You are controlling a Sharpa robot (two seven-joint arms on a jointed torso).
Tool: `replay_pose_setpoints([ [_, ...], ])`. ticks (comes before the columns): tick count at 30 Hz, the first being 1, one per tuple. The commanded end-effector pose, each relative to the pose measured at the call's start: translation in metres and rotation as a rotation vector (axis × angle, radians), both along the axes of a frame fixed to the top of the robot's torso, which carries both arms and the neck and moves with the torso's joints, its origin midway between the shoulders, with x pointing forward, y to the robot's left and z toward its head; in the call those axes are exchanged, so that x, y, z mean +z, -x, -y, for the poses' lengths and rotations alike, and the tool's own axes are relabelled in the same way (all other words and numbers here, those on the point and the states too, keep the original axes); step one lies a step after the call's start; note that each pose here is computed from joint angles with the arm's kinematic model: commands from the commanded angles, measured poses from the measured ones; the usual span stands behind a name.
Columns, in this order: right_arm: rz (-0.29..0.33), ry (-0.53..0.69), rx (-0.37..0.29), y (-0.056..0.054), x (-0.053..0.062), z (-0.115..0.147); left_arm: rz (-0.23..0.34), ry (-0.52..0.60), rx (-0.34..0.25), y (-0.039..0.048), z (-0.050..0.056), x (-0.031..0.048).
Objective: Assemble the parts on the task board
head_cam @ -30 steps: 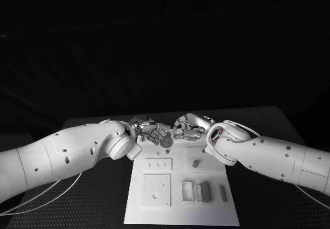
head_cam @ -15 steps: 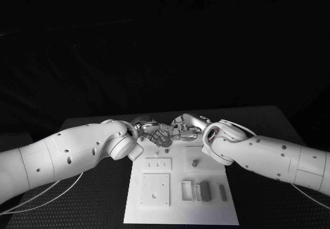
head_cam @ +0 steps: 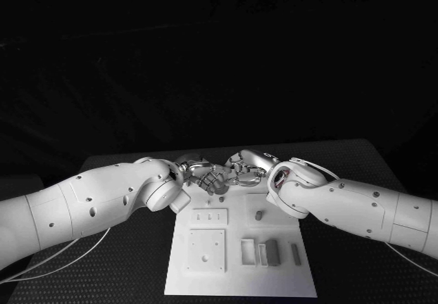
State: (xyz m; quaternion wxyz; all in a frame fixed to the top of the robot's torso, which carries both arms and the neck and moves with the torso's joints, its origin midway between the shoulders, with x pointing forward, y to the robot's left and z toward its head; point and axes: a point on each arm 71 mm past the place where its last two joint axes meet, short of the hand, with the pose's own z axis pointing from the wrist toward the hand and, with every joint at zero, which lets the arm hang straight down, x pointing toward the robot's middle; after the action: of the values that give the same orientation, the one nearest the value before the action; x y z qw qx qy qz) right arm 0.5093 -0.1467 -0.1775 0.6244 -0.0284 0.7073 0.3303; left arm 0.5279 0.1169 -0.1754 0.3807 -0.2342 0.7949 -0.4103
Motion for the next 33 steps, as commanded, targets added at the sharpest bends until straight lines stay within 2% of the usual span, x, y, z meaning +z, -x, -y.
replay_pose_setpoints([
  [1,-0.007,0.014,0.026,0.0017,-0.0004,-0.0058,0.003,0.002,-0.028,0.002,0.0056,0.0011],
  [18,-0.017,0.02,0.037,0.0013,-0.0015,-0.0106,0.008,0.017,-0.017,0.0011,0.007,0.002],
  [25,-0.018,0.019,0.043,0.0013,-0.0018,-0.0139,0.006,0.017,-0.024,0.0015,0.0118,0.002],
  [33,-0.016,0.016,0.045,0.0022,-0.0013,-0.0142,0.002,0.01,-0.016,-0.0001,0.0107,0.0013],
])
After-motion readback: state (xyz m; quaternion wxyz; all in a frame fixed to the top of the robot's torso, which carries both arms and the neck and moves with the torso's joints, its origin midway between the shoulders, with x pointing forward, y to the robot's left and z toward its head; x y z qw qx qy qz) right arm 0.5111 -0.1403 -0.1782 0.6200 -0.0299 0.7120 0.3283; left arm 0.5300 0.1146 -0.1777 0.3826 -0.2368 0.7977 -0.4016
